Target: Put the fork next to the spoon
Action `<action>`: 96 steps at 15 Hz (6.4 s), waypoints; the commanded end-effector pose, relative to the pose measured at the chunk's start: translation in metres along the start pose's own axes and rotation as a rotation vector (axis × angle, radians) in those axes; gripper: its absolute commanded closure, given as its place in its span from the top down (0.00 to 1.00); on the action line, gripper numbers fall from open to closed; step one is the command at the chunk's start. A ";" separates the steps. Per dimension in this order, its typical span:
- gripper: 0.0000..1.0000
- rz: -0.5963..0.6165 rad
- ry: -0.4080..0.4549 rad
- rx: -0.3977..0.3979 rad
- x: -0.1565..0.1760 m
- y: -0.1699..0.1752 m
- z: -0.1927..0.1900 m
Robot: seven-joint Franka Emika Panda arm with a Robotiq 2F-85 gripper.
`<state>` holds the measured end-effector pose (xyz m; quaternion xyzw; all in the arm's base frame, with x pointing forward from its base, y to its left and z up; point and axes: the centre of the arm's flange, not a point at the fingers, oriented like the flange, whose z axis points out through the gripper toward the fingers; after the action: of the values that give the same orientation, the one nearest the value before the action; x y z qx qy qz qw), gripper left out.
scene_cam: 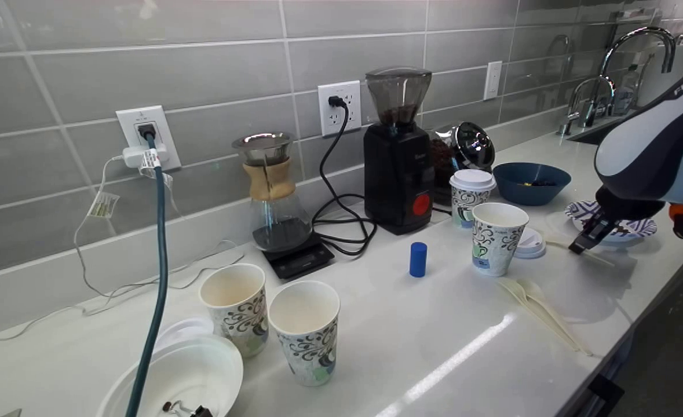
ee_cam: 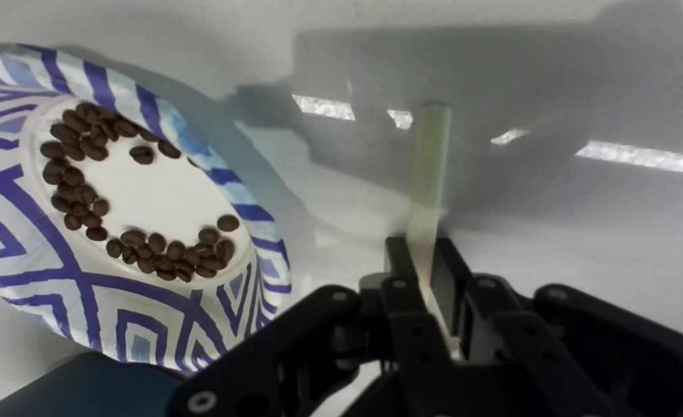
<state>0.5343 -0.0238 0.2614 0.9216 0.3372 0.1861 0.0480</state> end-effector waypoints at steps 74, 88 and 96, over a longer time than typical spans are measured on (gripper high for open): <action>0.03 0.377 -0.062 0.027 0.016 -0.238 -0.056; 1.00 0.005 -0.248 0.203 0.056 -0.226 -0.166; 1.00 -0.043 -0.427 0.197 0.032 -0.101 -0.271</action>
<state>0.3906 0.0908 0.4325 0.9363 0.3477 -0.0467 0.0155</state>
